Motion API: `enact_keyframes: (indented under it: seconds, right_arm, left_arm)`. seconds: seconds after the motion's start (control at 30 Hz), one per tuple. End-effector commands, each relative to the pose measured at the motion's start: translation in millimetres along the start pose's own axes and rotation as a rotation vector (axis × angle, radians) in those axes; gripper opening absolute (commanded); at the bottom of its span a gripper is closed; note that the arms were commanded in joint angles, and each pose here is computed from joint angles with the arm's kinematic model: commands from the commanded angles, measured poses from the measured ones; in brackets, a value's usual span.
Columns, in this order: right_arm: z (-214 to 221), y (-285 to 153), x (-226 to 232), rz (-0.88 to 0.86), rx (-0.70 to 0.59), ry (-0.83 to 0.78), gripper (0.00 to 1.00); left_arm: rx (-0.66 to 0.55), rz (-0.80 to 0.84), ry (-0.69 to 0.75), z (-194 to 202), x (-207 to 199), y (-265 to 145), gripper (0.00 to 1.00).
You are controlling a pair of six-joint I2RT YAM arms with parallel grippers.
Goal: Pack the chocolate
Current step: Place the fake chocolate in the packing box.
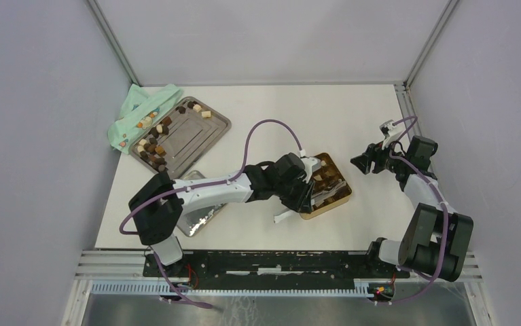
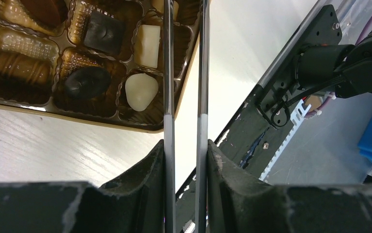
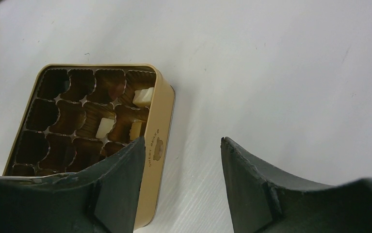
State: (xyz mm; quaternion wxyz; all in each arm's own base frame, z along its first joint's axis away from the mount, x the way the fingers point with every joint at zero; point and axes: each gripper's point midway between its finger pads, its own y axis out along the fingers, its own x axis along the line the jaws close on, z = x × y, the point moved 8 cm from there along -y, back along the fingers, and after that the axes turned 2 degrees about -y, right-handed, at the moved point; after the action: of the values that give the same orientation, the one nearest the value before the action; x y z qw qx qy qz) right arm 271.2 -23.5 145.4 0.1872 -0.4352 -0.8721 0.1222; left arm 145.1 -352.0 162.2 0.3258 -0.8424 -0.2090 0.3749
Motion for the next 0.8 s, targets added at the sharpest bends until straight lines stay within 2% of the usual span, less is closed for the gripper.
enact_keyframes:
  seconds: [0.0,0.2,0.33,0.57,0.77]
  right_arm:
    - [-11,1,-4,-0.018,-0.028,-0.041,0.64]
    - [-8,0,-2,-0.027,-0.014,-0.023,0.64]
    - [-8,1,-2,-0.033,-0.013,-0.020,0.64]
    - [-9,0,-1,-0.038,-0.014,-0.022,0.65]
    - [-9,0,-1,-0.047,-0.015,-0.023,0.65]
  left_arm:
    - [-0.045,0.022,0.069,-15,-10,-3,0.20]
    - [-0.055,0.014,0.074,-15,-13,-5,0.40]
    - [-0.065,0.011,0.074,-17,-14,-7,0.47]
    - [-0.088,0.016,0.076,-20,-17,-12,0.45]
    - [-0.183,0.090,0.059,-31,-32,-35,0.36]
